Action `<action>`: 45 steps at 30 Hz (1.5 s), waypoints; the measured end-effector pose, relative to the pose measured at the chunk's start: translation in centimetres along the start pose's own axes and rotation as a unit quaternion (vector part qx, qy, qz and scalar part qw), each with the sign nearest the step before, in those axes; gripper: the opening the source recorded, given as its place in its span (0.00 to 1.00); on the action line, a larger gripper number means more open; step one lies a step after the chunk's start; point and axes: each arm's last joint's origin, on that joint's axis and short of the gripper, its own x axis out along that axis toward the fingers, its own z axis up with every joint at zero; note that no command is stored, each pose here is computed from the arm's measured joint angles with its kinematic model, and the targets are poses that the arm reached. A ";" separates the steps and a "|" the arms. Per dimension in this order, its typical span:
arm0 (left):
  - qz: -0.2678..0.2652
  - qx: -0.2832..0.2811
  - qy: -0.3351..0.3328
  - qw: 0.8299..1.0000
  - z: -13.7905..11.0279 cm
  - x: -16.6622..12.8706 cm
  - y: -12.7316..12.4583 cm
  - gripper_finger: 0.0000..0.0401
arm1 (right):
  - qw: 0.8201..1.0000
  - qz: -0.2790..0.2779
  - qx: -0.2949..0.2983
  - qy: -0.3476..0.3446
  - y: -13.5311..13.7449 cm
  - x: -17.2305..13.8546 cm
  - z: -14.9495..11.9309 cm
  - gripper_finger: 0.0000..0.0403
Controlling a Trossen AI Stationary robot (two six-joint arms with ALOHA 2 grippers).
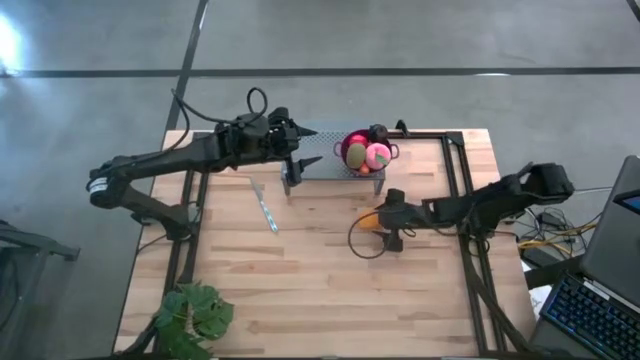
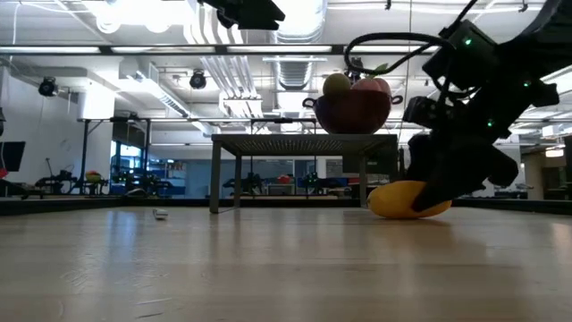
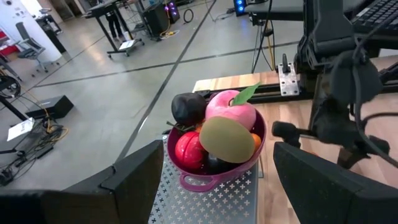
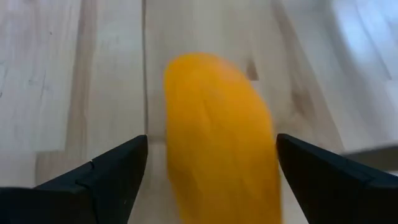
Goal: Pick & Place Fruit
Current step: Put the mango into the purple bowl on the shelf
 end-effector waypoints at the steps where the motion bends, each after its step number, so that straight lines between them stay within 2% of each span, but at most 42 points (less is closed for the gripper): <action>1: 0.000 0.000 0.000 1.000 0.0 0.0 0.0 0.77 | 1.000 0.000 -0.001 0.004 0.1 0.3 0.2 0.86; 10: 0.000 0.000 0.001 1.000 0.0 0.0 0.0 0.77 | 0.999 0.001 -0.003 0.053 0.5 2.1 1.5 0.72; 16: 0.000 0.000 0.000 1.000 0.0 0.0 0.0 0.77 | 0.997 0.001 0.015 0.081 0.5 2.0 1.9 0.61; 20: 0.000 0.001 0.000 1.000 0.0 0.0 0.0 0.77 | 0.996 0.002 0.014 0.083 0.4 1.4 2.2 0.57; 28: 0.000 0.001 0.001 1.000 0.0 0.0 0.0 0.77 | 0.999 0.013 0.018 0.025 0.2 -1.1 4.0 0.63; 34: 0.000 0.002 0.001 1.000 0.0 0.0 0.0 0.77 | 0.999 0.029 0.032 -0.032 -0.3 -4.0 5.6 0.59; 41: 0.000 0.002 0.001 1.000 0.0 0.0 0.0 0.77 | 0.993 0.030 0.049 -0.103 -1.4 -8.4 9.1 0.61; 45: 0.000 0.001 -0.001 1.000 0.0 0.0 0.0 0.77 | 0.990 0.019 0.024 -0.135 -2.1 -11.0 11.7 0.63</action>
